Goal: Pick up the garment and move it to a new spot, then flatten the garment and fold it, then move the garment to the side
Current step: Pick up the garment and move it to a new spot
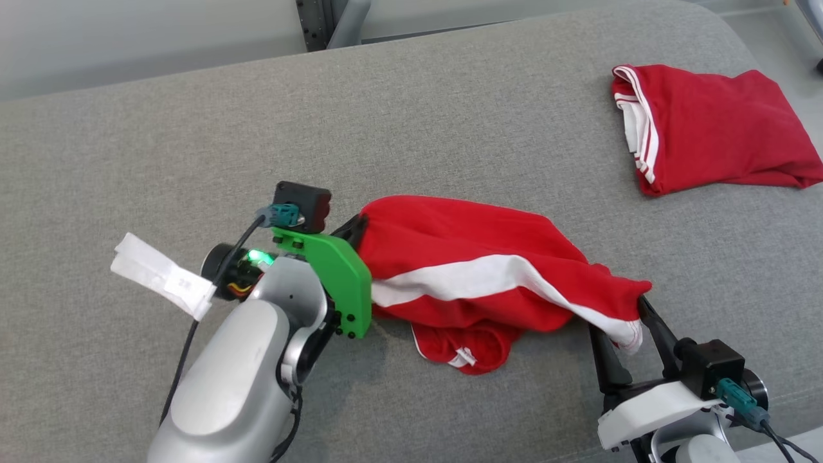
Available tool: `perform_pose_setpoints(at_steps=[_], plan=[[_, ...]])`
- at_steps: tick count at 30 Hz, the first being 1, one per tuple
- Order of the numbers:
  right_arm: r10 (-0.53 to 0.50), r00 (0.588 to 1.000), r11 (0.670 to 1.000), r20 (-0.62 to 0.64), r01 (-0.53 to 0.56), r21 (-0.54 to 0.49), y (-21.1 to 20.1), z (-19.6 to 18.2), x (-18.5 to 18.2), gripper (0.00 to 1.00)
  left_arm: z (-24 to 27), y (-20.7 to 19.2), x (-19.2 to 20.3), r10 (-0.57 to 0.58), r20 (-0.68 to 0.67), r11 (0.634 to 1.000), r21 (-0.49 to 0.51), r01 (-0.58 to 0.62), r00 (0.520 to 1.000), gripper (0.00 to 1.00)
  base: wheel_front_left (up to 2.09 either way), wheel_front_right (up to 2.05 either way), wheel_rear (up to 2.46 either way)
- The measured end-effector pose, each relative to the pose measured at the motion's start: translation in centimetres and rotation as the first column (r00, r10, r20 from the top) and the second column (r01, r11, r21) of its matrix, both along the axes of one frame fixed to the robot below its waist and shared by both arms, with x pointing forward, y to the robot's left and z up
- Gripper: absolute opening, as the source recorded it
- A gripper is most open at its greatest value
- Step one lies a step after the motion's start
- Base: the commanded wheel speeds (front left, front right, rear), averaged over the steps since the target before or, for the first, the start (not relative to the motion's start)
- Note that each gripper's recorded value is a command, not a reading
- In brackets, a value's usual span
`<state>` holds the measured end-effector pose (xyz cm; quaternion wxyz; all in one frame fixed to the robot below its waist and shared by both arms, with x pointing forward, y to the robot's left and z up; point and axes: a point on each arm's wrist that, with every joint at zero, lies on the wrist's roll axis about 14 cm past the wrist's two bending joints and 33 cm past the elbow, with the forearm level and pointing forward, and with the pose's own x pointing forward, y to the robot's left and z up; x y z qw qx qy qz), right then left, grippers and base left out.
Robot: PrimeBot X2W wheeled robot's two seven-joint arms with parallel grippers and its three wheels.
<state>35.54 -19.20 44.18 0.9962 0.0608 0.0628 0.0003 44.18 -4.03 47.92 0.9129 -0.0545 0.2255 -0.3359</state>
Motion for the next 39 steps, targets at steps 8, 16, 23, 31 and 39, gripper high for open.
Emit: perform_pose_setpoints(at_steps=[8, 16, 23, 31, 39], plan=[[-0.007, 1.0, 1.0, -0.002, 0.007, 0.006, -0.1, 0.0, 0.1, 1.0, -8.3, 4.9, 0.9, 0.171, -0.208, 0.978, 0.154, -0.14, 0.963, 0.0, 0.0, 0.0, 0.0], [-0.01, 1.0, 1.0, -0.003, 0.01, -0.002, -0.4, -0.1, 0.1, 1.0, -7.4, 4.7, 1.4, 0.182, -0.185, 0.983, 0.059, -0.174, 0.966, 0.55, 0.0, 0.0, 0.0], [-0.012, 1.0, 1.0, 0.005, 0.012, 0.001, -0.3, 0.2, -0.9, 1.0, -2.5, 4.5, 0.9, 0.228, -0.042, 0.958, -0.168, -0.232, 0.973, 1.0, 0.0, 0.0, 0.0], [-0.033, 0.998, 0.999, 0.044, 0.034, -0.024, -1.2, 1.5, -1.5, 1.0, -1.1, 11.7, -3.0, 0.444, 0.065, 0.875, -0.246, -0.416, 0.894, 1.0, 0.0, 0.0, 0.0], [-0.032, 0.991, 0.996, 0.128, 0.043, -0.079, -2.0, 4.1, -0.8, 1.0, -2.4, 16.7, -7.4, 0.564, 0.169, 0.822, -0.202, -0.532, 0.808, 1.0, 0.0, 0.0, 0.0]])
